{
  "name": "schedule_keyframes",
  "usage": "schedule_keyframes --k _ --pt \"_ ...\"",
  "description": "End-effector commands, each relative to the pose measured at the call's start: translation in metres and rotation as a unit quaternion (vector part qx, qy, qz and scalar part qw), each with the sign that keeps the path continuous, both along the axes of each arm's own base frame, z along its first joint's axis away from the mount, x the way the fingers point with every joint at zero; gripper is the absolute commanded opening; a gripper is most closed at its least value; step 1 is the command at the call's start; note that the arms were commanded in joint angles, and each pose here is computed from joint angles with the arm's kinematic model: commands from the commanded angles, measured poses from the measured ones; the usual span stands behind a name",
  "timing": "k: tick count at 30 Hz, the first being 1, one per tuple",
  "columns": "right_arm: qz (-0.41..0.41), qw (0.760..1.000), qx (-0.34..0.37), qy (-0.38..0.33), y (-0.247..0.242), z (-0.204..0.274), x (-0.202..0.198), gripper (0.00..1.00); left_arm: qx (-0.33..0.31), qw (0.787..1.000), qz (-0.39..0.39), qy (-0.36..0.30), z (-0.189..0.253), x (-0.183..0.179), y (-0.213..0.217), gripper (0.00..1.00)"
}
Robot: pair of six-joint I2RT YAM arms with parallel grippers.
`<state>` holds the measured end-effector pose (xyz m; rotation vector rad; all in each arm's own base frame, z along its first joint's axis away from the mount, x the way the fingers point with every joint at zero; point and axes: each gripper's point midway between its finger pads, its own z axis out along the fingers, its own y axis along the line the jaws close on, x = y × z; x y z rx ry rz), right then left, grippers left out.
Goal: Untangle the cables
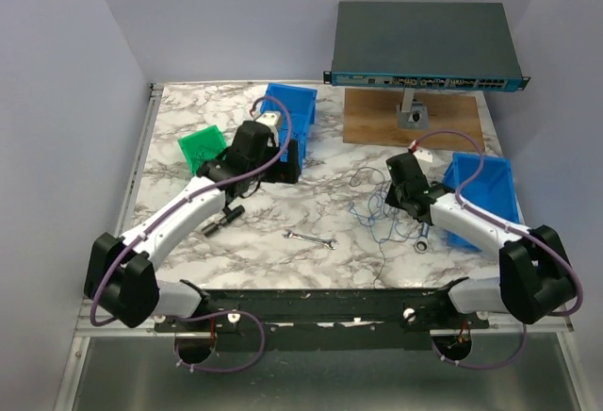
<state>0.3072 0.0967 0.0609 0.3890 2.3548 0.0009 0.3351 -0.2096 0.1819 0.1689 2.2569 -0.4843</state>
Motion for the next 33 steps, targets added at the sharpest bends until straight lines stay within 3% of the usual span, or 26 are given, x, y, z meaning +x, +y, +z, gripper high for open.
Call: schedule_keyframes --k 1,9,14,18,26,33 --pt "0.016 0.998 0.039 -0.038 0.010 0.026 0.005 0.01 -0.071 0.995 -0.072 -0.011 -0.004 -0.048 -0.039 0.95" --pt "0.028 0.997 0.051 -0.054 0.009 0.046 -0.004 0.01 -0.154 0.979 -0.133 0.030 -0.025 -0.110 -0.095 0.95" --pt "0.121 0.982 0.141 -0.047 0.050 0.062 -0.021 0.01 -0.192 0.965 -0.174 0.034 -0.025 -0.123 -0.137 0.95" --pt "0.207 0.953 0.220 -0.019 0.088 0.074 -0.042 0.01 -0.181 0.960 -0.211 0.023 -0.028 -0.123 -0.158 0.94" --pt "0.207 0.953 0.221 -0.026 0.083 0.084 -0.053 0.01 -0.154 0.968 -0.161 0.113 -0.062 -0.111 -0.177 0.90" --pt "0.198 0.953 0.229 -0.005 0.083 0.057 -0.060 0.01 -0.138 0.967 -0.176 0.119 -0.071 -0.120 -0.181 0.84"
